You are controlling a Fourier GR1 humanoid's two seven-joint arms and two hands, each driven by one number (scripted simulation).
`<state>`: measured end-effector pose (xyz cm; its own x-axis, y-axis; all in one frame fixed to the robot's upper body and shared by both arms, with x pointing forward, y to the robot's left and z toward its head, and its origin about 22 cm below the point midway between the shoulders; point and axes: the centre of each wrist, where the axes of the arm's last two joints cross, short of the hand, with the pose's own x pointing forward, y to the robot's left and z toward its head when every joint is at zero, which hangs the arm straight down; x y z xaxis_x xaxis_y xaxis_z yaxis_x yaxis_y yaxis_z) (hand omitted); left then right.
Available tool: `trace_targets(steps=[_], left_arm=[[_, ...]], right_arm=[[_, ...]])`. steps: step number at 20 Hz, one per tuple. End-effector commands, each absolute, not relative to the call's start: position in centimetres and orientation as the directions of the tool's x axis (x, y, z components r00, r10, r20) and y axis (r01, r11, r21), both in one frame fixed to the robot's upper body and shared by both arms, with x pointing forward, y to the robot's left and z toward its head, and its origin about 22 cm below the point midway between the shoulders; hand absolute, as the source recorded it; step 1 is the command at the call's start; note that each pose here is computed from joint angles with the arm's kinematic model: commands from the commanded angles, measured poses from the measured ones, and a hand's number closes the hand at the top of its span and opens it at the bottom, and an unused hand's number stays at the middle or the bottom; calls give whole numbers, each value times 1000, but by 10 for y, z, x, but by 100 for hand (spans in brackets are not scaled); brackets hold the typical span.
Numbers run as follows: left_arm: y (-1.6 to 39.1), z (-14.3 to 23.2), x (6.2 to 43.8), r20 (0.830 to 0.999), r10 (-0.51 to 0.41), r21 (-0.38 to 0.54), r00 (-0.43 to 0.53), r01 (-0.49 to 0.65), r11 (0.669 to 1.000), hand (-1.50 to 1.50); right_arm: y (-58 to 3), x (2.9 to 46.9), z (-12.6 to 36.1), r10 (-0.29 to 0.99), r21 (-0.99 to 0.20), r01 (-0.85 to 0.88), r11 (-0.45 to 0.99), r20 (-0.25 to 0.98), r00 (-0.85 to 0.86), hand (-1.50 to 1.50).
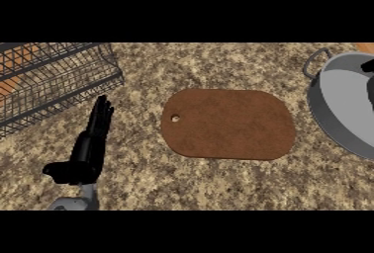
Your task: Pick the bell pepper from the cutting board and place it in the pot
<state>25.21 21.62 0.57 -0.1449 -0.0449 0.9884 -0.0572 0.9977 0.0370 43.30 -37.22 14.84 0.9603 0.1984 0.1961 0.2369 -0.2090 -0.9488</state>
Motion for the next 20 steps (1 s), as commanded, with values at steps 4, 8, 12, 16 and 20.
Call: trace_targets(steps=[4, 8, 12, 16, 20], left_arm=[[226, -3, 238, 989, -47, 39, -138, -58, 998, 0], [219, 12, 246, 989, -37, 29, -143, -61, 998, 0], [211, 6, 250, 988, -32, 20, -149, -79, 997, 0], [229, 5, 243, 990, -42, 33, -135, -62, 997, 0], [222, 0, 234, 990, -49, 38, -135, -87, 995, 0]], right_arm=[[-390, 413, 90, 64, -960, 266, -85, 262, 963, 150], [-417, 402, 93, -33, -950, 311, 25, 310, 950, 150], [-422, 389, 67, -154, -959, 258, 113, 240, 959, -150], [-424, 381, 54, -34, -893, 431, 131, 431, 902, -150], [-424, 382, 66, 46, -760, 649, -43, 647, 761, -150]])
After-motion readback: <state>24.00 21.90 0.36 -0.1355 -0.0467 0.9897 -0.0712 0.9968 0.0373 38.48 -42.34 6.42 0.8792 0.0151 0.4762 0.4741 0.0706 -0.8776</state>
